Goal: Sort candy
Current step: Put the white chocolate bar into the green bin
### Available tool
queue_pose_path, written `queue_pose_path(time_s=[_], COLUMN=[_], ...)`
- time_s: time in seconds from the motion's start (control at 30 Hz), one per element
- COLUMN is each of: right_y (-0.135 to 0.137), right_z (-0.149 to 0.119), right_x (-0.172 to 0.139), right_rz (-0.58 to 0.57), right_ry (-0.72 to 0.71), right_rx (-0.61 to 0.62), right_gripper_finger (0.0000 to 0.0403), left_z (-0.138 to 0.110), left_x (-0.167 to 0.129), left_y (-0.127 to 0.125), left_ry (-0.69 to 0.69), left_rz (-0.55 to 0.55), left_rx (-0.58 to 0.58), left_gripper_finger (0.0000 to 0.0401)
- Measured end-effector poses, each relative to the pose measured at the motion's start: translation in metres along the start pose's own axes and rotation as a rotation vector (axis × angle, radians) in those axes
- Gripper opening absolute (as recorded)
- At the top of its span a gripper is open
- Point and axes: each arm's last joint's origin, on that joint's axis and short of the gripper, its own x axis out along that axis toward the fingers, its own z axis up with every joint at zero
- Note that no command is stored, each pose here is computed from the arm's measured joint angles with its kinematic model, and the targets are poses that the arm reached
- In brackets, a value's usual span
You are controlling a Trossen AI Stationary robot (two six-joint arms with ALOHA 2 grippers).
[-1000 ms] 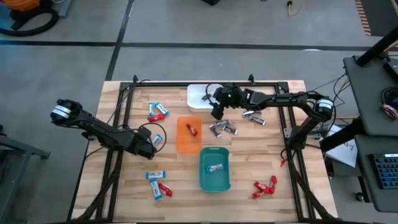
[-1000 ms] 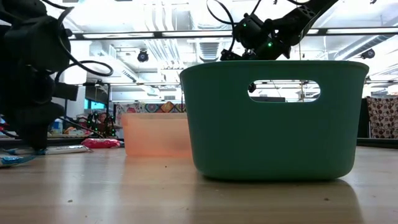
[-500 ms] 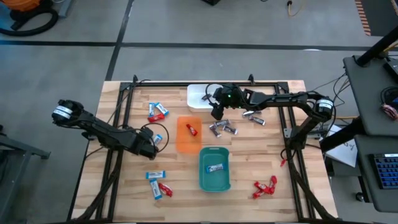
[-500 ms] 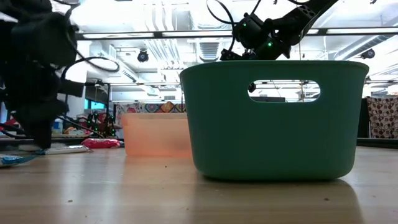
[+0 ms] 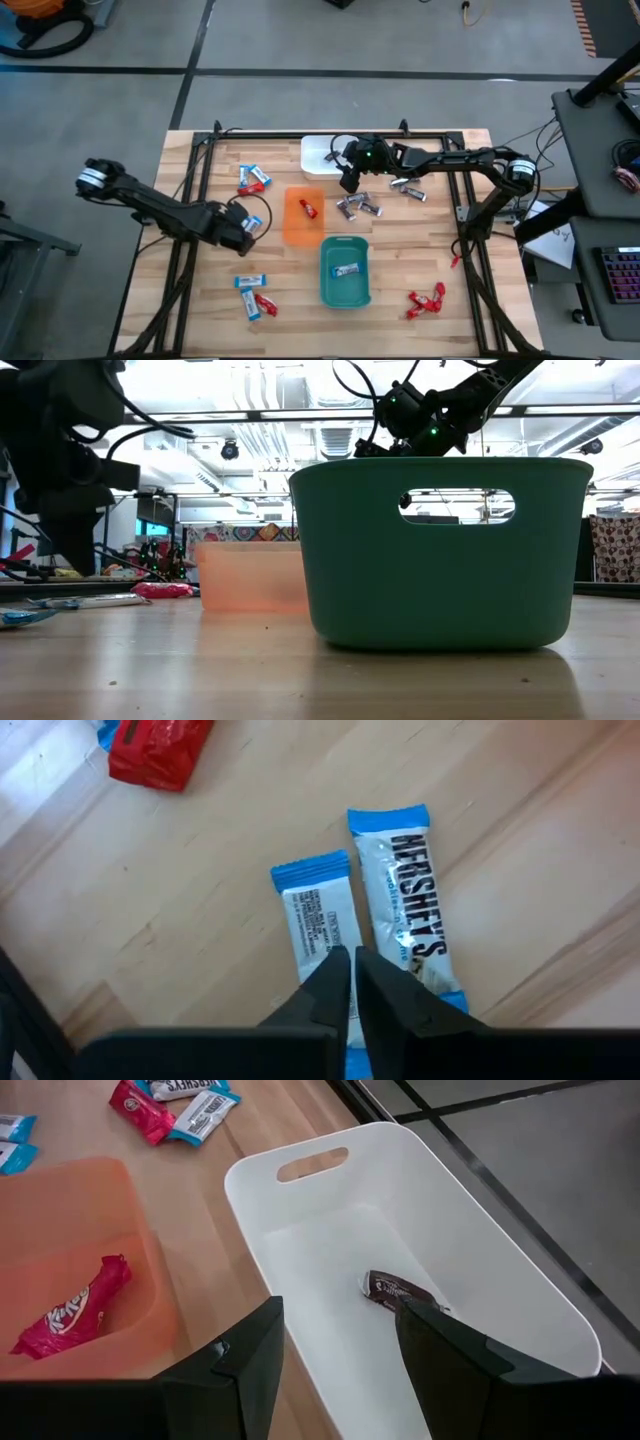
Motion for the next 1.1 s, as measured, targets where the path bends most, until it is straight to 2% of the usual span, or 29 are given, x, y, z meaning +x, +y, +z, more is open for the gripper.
queue_pose_path(time_s=[0.13,0.23,0.47,0.7,0.9,1.1], right_y=[0.000,0.000,0.003,0.003,0.003,0.004], right_z=[0.000,0.000,0.000,0.000,0.000,0.000], right_x=[0.000,0.000,0.000,0.000,0.000,0.000], right_rz=[0.000,0.001,0.028,0.032,0.033,0.038], right_ry=[0.000,0.001,0.004,0.004,0.004,0.003], right_rx=[0.000,0.000,-0.005,-0.009,-0.016,-0.029], right_gripper_finger=[0.0185,0.0185,0.0185,0.0185,0.0185,0.0185], left_z=[0.000,-0.001,-0.006,-0.021,-0.027,-0.040], left_x=[-0.002,-0.003,-0.010,-0.008,0.002,0.008], left_y=[0.002,0.003,-0.012,-0.022,-0.017,-0.010], left_ry=[-0.006,-0.028,-0.239,-0.367,-0.325,-0.333], left_rz=[-0.013,-0.017,-0.116,-0.065,0.010,0.023], left_rx=[-0.031,-0.001,0.137,0.221,0.092,0.129], left_gripper_finger=[0.0041,0.0078,0.0140,0.0151,0.0151,0.0151])
